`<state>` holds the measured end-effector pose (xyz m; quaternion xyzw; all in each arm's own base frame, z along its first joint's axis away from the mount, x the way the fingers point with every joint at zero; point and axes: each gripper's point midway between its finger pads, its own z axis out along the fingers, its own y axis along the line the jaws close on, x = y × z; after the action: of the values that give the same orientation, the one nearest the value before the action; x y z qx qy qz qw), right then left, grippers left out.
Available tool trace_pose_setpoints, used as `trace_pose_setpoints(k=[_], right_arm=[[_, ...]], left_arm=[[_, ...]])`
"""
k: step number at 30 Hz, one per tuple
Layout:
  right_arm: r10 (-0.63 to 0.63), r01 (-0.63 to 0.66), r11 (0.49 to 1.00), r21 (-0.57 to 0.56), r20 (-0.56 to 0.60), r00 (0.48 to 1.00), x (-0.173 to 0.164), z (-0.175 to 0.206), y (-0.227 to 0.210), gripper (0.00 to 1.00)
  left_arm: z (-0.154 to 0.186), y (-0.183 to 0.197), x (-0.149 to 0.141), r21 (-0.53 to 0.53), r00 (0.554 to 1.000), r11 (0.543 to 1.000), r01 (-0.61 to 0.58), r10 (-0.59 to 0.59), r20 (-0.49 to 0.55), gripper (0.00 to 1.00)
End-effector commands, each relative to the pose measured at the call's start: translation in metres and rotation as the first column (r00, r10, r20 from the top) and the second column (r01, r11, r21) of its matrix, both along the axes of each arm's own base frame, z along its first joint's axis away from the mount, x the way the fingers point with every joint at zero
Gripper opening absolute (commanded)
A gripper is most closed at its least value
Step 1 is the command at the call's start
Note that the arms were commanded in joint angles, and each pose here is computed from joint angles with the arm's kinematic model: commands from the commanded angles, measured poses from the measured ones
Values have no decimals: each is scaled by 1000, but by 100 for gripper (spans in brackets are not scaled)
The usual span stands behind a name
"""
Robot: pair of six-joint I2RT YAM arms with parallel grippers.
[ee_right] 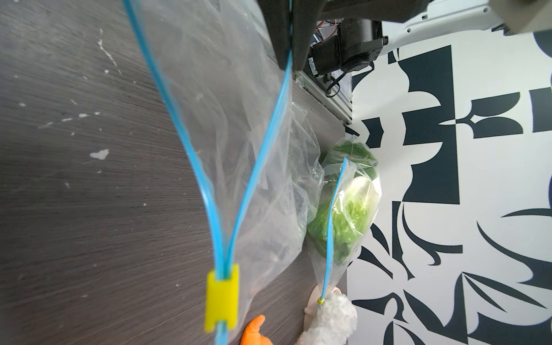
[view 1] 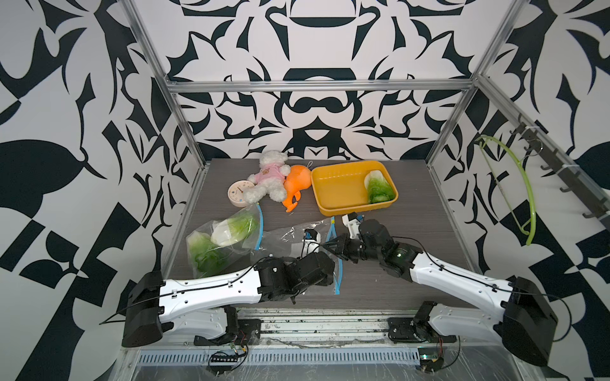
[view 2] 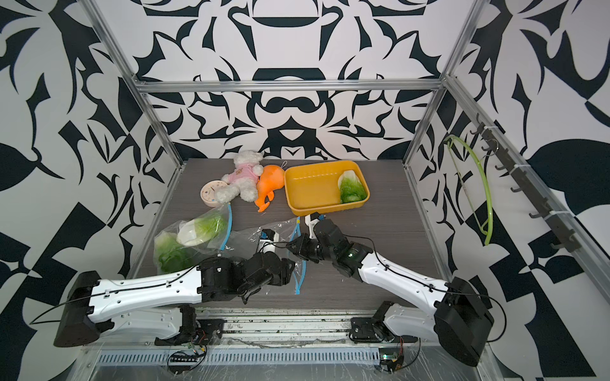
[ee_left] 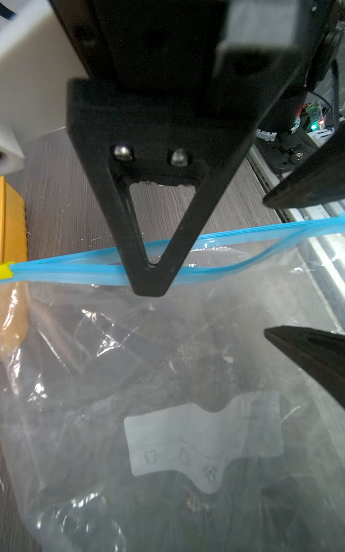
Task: Put the chinese cabbages into a zipper bag and zip it
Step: Pick up the zipper food storage bag at the center of the board.
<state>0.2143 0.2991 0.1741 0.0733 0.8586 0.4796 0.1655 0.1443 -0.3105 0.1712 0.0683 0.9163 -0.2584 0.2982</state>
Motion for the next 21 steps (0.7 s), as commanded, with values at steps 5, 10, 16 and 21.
trace_pose_setpoints(k=[5,10,16,21], right_arm=[[-69,62,991,115,58,996,1,43,8,0],[-67,58,990,128,69,995,-4,48,13,0],[-67,58,990,129,67,995,-5,46,17,0],[-63,53,992,118,80,995,-4,48,16,0]], left_arm=[[1,2,14,-39,995,995,-87,89,53,60],[1,5,21,-28,990,994,-109,112,91,55],[1,11,33,-17,982,989,-146,147,115,42],[0,14,40,7,979,987,-161,159,125,31]])
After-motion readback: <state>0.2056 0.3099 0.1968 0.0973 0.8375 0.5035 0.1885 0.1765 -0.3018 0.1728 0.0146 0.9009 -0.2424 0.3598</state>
